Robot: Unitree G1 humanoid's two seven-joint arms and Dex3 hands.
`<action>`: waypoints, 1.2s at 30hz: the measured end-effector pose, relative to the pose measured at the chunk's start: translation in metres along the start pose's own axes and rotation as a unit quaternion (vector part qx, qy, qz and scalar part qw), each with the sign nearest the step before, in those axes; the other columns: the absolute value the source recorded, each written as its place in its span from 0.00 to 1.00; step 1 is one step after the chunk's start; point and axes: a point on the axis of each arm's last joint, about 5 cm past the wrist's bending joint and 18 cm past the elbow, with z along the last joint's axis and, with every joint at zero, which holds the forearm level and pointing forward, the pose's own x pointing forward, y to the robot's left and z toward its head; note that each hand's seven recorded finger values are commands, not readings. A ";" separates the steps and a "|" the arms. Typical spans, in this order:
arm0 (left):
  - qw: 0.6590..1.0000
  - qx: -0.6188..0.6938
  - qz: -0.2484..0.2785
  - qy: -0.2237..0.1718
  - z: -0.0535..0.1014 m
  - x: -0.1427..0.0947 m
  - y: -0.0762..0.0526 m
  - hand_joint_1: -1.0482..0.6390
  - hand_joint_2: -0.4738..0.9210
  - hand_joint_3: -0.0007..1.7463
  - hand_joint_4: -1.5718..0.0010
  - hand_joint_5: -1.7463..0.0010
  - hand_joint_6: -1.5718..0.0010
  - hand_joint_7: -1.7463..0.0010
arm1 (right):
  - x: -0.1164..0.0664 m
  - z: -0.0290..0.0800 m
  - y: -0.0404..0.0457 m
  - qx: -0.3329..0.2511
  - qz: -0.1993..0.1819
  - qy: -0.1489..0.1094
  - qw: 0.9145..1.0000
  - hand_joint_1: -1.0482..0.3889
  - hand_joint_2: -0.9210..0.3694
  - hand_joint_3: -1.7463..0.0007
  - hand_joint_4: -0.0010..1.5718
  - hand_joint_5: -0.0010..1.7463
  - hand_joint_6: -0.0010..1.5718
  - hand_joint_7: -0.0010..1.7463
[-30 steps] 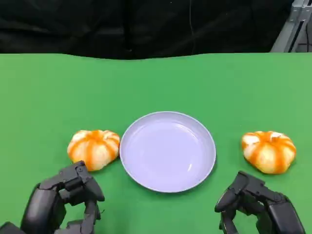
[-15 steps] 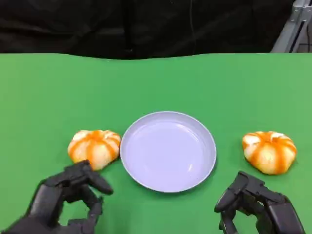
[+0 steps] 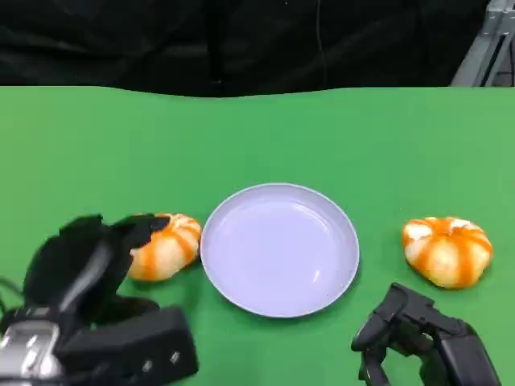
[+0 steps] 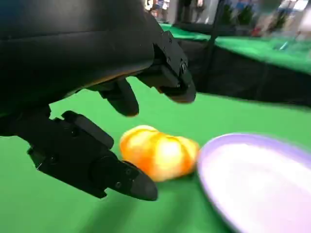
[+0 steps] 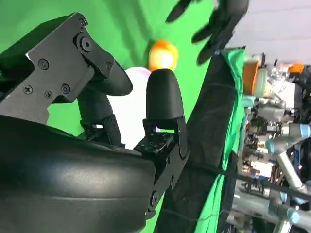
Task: Grasp the bread from the table and place it into the plate.
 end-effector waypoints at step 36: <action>0.983 0.087 -0.159 0.015 -0.008 0.079 -0.040 0.50 0.97 0.10 0.51 0.00 0.64 0.01 | -0.004 -0.001 0.0046 0.004 -0.004 0.007 1.000 0.66 0.42 0.26 0.41 0.97 0.42 0.84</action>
